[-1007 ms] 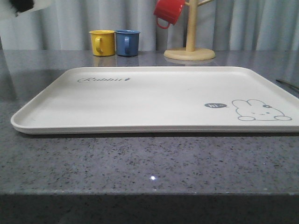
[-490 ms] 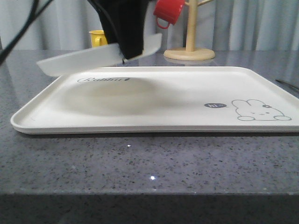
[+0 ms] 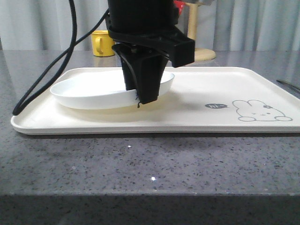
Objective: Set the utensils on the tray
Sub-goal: 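Carry the plate over the tray and lower it onto the tray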
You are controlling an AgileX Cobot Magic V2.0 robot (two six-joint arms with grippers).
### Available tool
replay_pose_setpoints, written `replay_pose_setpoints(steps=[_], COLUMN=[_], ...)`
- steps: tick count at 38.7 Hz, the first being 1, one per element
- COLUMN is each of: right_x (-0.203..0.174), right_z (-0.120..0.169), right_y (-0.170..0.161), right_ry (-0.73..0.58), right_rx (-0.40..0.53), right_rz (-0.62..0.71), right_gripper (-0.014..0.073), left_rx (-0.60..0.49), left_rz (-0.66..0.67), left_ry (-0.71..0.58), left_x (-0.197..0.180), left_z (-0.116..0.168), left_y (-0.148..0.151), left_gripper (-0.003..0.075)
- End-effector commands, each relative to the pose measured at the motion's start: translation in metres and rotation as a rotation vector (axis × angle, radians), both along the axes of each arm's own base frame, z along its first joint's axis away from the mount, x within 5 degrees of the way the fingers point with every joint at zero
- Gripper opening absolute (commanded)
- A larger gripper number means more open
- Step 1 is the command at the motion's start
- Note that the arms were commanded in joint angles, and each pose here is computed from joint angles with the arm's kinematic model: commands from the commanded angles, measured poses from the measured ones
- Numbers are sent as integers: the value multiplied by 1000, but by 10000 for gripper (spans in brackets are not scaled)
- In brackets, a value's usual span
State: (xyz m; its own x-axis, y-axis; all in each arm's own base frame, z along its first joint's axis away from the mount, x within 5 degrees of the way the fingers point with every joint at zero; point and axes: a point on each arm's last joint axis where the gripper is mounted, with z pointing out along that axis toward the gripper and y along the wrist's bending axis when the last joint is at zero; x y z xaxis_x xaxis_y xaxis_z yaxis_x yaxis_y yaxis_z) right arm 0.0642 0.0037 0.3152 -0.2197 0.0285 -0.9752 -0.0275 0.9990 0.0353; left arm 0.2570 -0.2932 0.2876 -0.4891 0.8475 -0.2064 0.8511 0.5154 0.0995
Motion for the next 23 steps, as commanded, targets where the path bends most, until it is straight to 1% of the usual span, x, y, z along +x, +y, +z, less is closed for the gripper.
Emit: replay_pose_setpoints(steps=[1,4,12,15,16,18,23], right_x=[2,2,2,2,2,2,2], right_z=[17,17,17,17,17,17,17], right_y=[-1,-1,-1,-1,-1,-1,-1], right_ry=[-91,-91,-91,-91,-91,-91,-91], right_rx=[-4,-4,-4,-4,-4,-4,-4], right_rz=[-14,-14,-14,-14,-14,-14,-14], right_gripper=[651,651,651,651,651,651,651], left_rx=[-58,-67,-67,-58,-58,-86,-145], left_rz=[8,7,9,10,11,11,13], left_ry=[-43,-50,-49,-49,-53,-68,-116], left_x=[-4,-3,-2,-2,-2,-3,-9], left_z=[24,23,21,27,30,40,67], left_y=[2,1,0,1,1,2,10], left_gripper=[5,56,247,328,342,351,309])
